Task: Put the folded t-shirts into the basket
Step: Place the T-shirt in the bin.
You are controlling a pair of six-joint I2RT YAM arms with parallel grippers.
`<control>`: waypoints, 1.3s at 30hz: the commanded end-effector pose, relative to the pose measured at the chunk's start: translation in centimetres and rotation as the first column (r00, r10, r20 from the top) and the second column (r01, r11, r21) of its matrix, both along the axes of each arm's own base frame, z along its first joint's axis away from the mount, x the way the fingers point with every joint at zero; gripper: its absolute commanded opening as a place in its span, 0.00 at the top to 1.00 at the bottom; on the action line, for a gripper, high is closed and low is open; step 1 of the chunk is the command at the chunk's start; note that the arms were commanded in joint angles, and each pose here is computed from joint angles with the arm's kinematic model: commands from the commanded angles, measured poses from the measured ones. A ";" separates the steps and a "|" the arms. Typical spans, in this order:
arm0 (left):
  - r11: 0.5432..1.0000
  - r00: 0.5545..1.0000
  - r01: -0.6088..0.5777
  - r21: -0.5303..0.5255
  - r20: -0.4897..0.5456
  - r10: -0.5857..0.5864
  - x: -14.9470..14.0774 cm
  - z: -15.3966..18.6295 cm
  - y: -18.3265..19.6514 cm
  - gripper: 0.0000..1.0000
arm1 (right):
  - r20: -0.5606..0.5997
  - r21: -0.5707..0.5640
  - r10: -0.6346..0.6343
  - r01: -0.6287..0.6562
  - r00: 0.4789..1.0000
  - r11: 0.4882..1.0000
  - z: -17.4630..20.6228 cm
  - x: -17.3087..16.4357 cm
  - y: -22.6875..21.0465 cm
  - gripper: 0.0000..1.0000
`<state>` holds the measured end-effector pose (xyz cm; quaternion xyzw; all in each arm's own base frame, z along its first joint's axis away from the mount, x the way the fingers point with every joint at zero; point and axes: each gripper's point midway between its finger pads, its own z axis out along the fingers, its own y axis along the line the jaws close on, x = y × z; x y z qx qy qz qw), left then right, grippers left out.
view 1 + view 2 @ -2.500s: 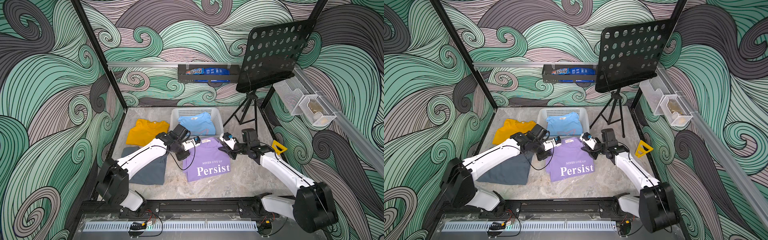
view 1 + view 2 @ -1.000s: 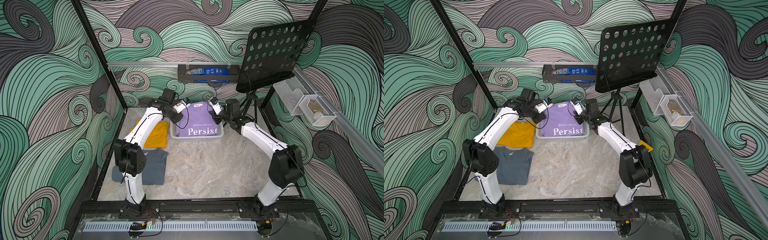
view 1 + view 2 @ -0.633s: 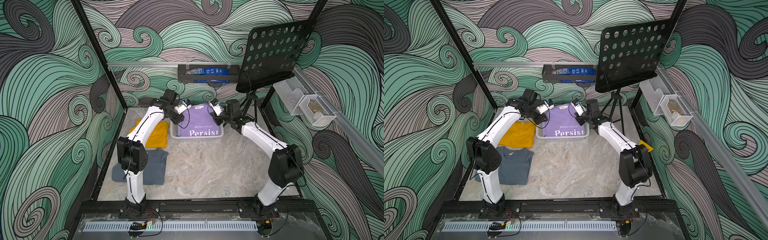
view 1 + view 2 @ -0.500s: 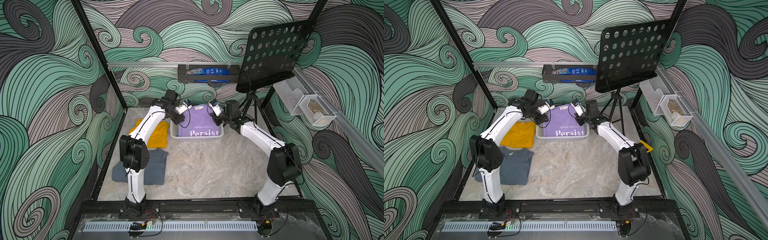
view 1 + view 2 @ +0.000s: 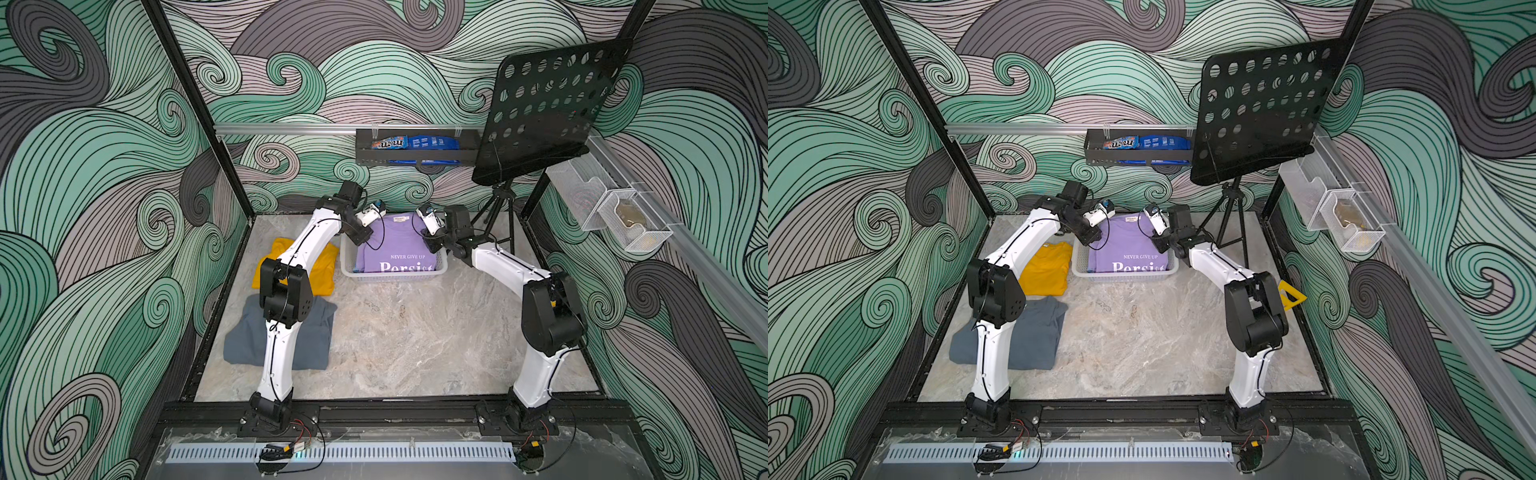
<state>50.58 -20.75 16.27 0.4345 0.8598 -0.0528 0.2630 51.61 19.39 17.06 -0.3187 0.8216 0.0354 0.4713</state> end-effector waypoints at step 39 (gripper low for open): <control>0.973 0.967 -0.226 0.055 0.135 0.217 -8.9 5.8 9.0 0.28 | -0.062 -0.073 -0.030 0.025 0.998 0.997 -4.4 4.9 2.9 0.41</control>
